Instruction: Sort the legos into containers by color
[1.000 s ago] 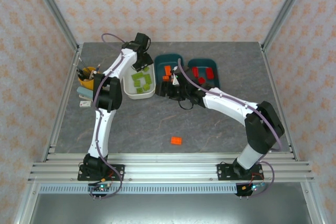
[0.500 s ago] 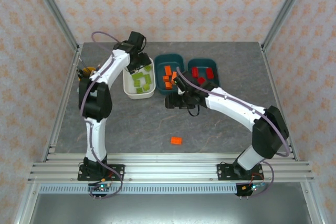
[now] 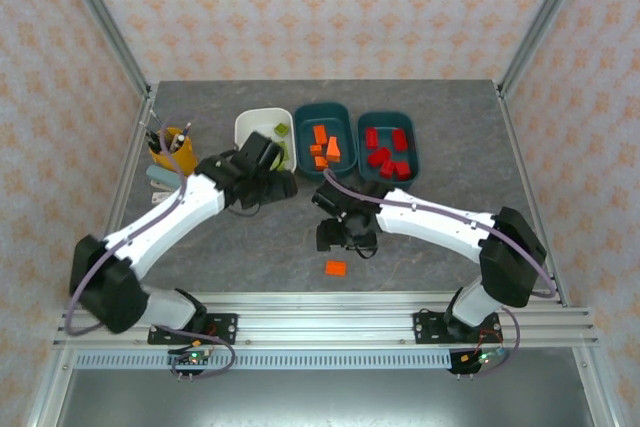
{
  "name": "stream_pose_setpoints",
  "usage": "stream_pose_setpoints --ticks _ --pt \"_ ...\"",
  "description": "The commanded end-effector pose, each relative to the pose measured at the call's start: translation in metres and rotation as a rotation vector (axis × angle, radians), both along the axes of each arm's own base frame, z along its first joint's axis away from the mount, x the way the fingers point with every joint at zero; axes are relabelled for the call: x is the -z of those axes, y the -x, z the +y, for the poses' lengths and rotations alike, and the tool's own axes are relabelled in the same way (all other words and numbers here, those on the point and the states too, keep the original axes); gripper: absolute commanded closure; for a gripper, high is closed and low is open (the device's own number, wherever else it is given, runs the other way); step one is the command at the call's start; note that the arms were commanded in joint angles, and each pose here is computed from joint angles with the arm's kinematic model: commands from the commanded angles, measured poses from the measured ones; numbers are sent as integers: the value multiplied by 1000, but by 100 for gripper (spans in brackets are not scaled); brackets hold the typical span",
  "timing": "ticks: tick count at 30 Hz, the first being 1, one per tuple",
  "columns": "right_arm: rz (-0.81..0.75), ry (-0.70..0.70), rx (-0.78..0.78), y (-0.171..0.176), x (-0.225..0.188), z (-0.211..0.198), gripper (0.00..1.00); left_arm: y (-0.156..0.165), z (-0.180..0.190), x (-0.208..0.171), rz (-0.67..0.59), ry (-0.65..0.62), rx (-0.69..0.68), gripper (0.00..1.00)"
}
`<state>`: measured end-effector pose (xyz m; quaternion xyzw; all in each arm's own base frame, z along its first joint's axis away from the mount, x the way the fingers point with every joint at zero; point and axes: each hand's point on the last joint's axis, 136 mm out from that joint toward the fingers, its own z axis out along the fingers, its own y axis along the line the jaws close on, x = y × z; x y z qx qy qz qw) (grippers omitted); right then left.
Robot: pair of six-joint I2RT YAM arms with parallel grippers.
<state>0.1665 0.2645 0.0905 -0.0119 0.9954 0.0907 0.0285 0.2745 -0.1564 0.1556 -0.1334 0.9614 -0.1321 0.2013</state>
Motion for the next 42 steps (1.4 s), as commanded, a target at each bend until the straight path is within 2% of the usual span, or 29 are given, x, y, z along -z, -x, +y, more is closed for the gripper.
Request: stream_pose_setpoints --ticks 1,8,16,23,29,36,42 --pt "9 20 121 4 16 2 15 34 14 1 0 22 -16 20" --pt "37 58 172 17 44 11 14 85 31 7 -7 91 13 18" --pt "37 110 203 18 63 12 19 107 22 4 -32 235 63 18" --pt "41 142 214 19 75 13 24 126 16 16 13 313 93 18" --pt "46 151 225 19 80 14 34 137 21 24 31 326 80 18" --pt "7 134 218 11 72 17 54 139 21 30 35 339 69 19" --pt "-106 130 210 -7 33 11 56 130 18 21 1 354 58 19"
